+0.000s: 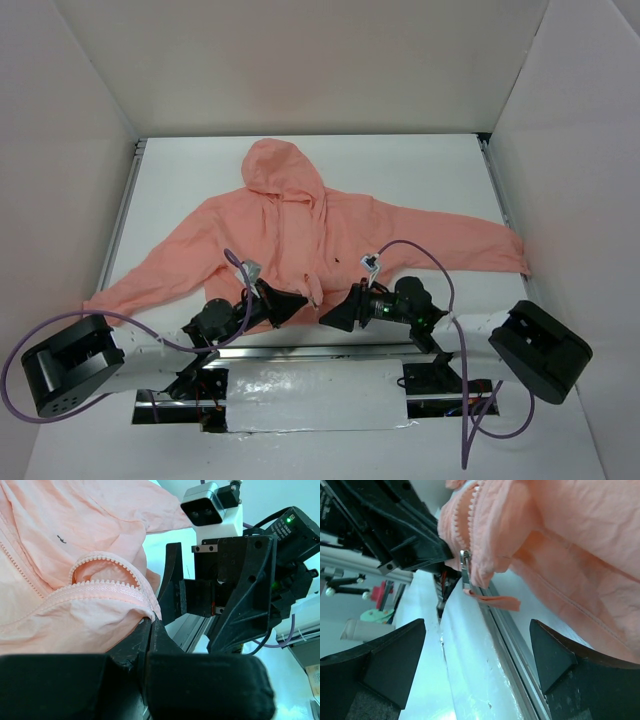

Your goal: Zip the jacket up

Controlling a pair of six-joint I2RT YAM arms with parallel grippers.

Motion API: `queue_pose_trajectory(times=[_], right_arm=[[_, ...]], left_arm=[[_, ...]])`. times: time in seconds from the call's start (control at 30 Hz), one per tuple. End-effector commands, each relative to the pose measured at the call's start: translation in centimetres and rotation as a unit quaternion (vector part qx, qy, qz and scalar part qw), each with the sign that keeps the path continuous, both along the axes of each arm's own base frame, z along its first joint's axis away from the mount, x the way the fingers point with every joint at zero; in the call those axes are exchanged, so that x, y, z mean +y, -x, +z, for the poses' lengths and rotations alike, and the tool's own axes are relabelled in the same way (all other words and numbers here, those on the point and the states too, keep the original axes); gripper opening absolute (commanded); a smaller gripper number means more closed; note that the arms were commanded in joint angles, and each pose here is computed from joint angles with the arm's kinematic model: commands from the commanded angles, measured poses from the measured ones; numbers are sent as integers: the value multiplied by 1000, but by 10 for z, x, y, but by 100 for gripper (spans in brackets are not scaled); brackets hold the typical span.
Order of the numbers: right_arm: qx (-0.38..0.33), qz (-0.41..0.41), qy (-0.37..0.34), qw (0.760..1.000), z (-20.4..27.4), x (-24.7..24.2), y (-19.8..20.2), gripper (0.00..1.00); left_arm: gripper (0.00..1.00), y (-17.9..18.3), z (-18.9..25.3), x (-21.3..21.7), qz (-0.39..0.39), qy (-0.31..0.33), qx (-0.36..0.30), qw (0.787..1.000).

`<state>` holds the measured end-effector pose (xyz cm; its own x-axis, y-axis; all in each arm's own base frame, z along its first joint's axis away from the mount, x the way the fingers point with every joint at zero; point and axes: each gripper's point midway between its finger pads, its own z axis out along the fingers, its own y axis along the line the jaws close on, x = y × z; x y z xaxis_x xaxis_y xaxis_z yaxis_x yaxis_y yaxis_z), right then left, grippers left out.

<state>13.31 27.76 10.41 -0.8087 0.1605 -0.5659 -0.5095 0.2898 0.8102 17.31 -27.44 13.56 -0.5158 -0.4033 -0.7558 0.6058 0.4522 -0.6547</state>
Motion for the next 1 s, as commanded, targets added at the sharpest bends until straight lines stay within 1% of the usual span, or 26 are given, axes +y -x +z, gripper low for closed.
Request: queue_pose_trajectory(times=[0.0, 0.13, 0.23, 0.43, 0.6, 0.77, 0.97], right_arm=[[-66, 29, -73, 995, 40, 9, 3, 91], [-87, 23, -66, 994, 43, 16, -8, 90], [-90, 24, -55, 994, 40, 21, -12, 89], [-82, 33, -53, 995, 31, 26, -8, 88], [-90, 66, -77, 991, 37, 37, 5, 86], [-112, 98, -117, 982, 48, 42, 19, 85], [-110, 95, -119, 982, 44, 41, 20, 81]], left_arm=[[0, 20, -31, 18, -14, -21, 6, 1000], [0, 20, -31, 17, -17, -20, 7, 1000], [0, 20, -31, 17, -17, -20, 7, 1000], [0, 20, -30, 17, -16, -20, 6, 1000], [0, 19, -29, 15, -18, -17, 5, 1000], [0, 19, -28, 15, -18, -17, 4, 1000], [0, 20, -28, 16, -18, -18, 4, 1000]])
